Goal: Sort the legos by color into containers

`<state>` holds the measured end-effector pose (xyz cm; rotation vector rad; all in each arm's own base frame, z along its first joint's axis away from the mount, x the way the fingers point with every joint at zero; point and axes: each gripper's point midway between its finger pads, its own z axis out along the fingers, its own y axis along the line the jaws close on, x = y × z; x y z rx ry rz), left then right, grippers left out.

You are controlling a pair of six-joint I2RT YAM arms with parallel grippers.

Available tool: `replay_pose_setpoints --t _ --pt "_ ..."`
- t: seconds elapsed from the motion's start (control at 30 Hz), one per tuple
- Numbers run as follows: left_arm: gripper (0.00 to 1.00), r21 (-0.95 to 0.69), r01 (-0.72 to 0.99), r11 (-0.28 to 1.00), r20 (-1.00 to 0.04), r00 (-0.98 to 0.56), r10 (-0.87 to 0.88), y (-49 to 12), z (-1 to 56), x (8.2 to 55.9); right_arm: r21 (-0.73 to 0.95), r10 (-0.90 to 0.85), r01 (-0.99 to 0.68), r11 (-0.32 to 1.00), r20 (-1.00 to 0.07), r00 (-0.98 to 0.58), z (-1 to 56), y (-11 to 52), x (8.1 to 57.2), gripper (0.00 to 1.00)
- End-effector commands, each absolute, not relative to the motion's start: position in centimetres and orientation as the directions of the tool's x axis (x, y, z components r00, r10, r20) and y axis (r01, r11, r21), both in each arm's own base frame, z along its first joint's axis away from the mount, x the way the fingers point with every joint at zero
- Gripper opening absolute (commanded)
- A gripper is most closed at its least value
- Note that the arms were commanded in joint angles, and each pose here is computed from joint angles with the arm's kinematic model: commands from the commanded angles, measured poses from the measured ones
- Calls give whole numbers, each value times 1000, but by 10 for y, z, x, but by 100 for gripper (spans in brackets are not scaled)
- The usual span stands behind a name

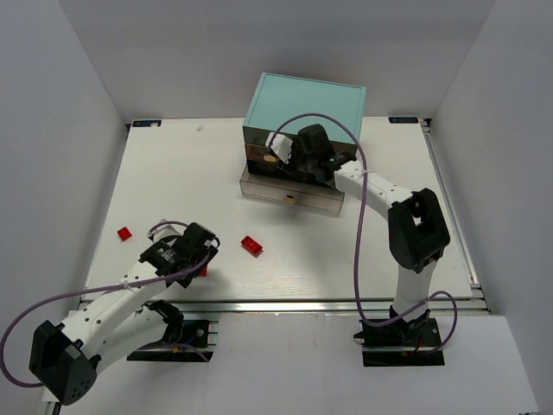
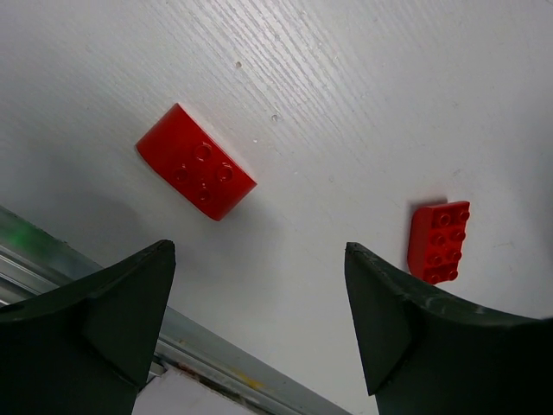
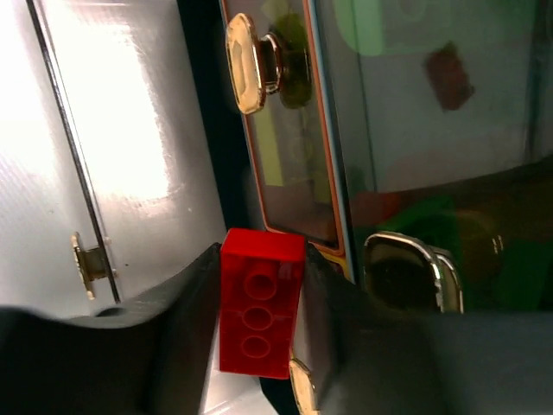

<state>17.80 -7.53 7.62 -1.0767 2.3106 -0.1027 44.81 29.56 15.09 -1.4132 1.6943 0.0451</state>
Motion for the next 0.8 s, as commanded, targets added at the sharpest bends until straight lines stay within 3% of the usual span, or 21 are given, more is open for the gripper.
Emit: replay_pose_setpoints --t 0.0,0.1,0.17,0.33,0.53,0.77 --pt "89 -316 -685 656 -488 -476 -732 -75 86 185 -528 -757 -776 345 -645 102 174 296 458 50" --pt "89 -303 -689 658 -478 -488 -730 -77 81 184 -491 -747 -798 348 -660 81 172 298 453 70" --pt "89 -285 -693 662 -468 -502 -727 -78 74 181 -463 -730 -813 354 -680 69 174 299 446 74" --pt "85 -256 -717 648 -439 -512 -739 -76 56 176 -392 -665 -847 359 -744 62 200 303 427 76" --pt "82 -216 -793 569 -424 -449 -787 -61 36 172 -299 -545 -933 203 -826 146 232 311 373 86" --pt "82 -243 -831 500 -415 -377 -828 -49 18 181 -258 -492 -956 142 -856 158 235 302 339 88"
